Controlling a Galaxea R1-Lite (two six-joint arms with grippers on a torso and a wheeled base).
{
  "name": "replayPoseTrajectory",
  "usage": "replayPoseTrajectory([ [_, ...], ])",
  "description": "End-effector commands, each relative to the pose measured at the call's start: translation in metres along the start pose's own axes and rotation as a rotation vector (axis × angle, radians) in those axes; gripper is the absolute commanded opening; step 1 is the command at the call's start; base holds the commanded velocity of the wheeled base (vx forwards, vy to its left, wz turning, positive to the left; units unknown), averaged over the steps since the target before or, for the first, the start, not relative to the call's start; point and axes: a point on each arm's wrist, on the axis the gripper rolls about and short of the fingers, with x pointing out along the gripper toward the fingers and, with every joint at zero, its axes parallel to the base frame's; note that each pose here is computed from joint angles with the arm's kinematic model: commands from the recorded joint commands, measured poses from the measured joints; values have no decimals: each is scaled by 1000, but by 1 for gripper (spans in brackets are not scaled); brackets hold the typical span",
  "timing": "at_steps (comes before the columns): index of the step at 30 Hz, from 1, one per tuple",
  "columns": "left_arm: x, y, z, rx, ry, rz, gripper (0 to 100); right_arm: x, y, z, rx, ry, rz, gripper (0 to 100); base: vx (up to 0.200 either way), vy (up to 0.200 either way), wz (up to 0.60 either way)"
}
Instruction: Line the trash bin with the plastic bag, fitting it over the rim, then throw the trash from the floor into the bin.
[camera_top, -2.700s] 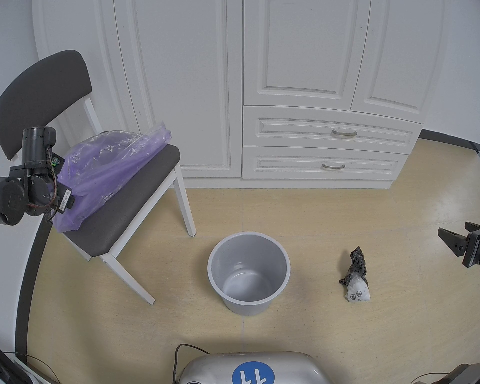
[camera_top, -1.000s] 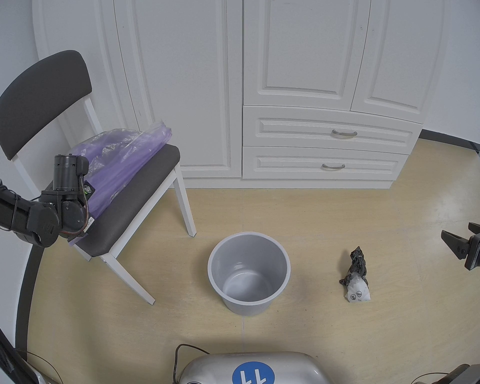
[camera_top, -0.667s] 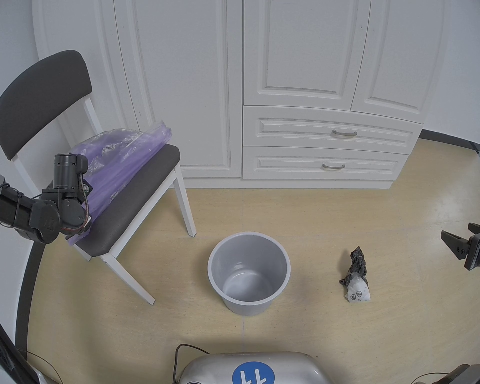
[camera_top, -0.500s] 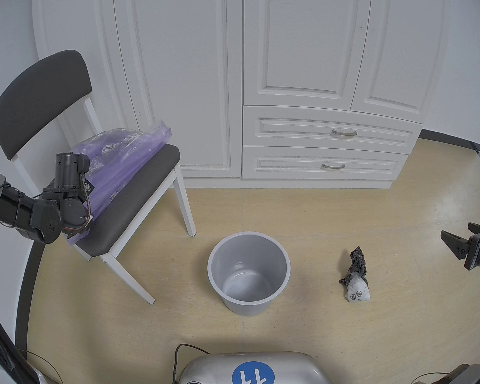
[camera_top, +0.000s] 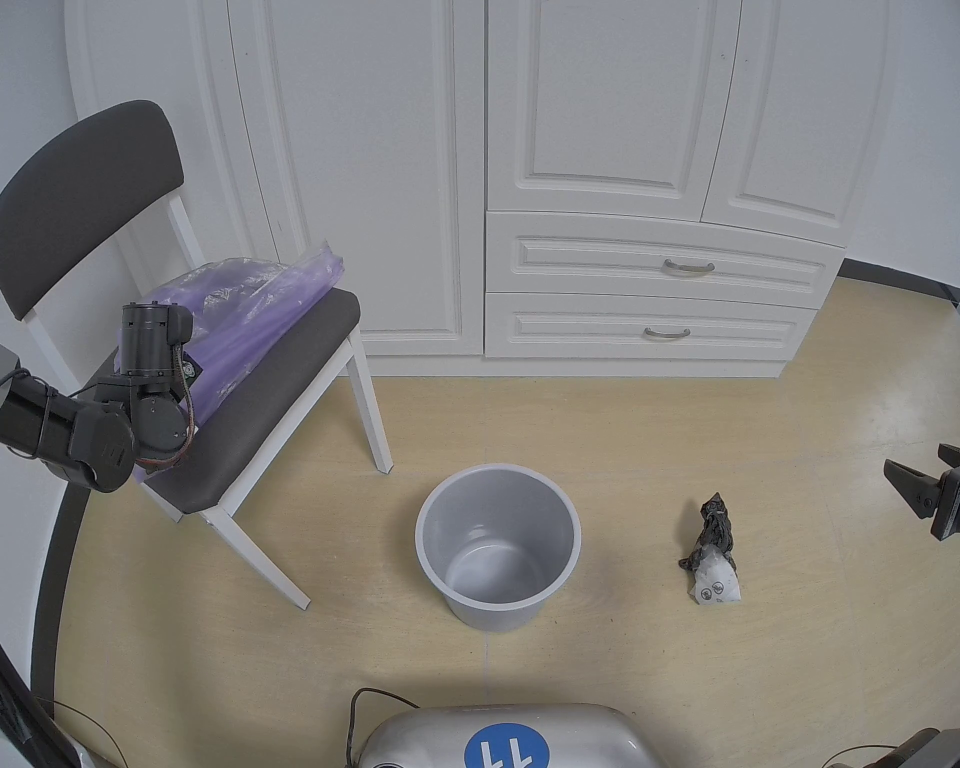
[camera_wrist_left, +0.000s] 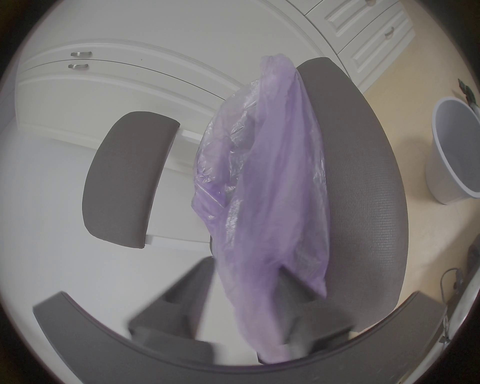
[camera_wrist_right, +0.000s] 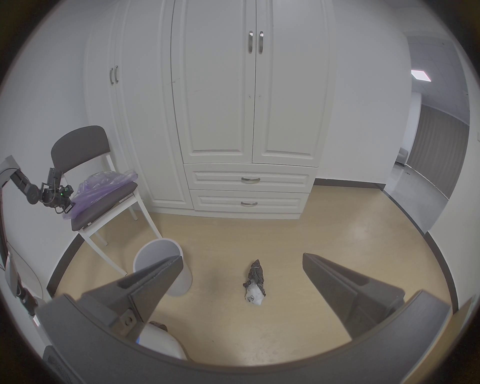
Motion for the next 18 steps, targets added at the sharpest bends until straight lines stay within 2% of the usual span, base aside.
replayPoseTrajectory([
  [1,1,-3,1,-1,-4,0,0,-1,0,1,-2,-4,0,100,0,0,0],
  [9,0,-2,-5,-71,-47,34,0,0,1,0,-14,-2,4,100,0,0,0],
  [16,-24,8,-22,-136,-170,17,0,-5,1,-3,-51,-11,5,100,0,0,0],
  [18,-41,12,-36,-160,-196,10,0,-7,2,-3,-53,-18,12,100,0,0,0],
])
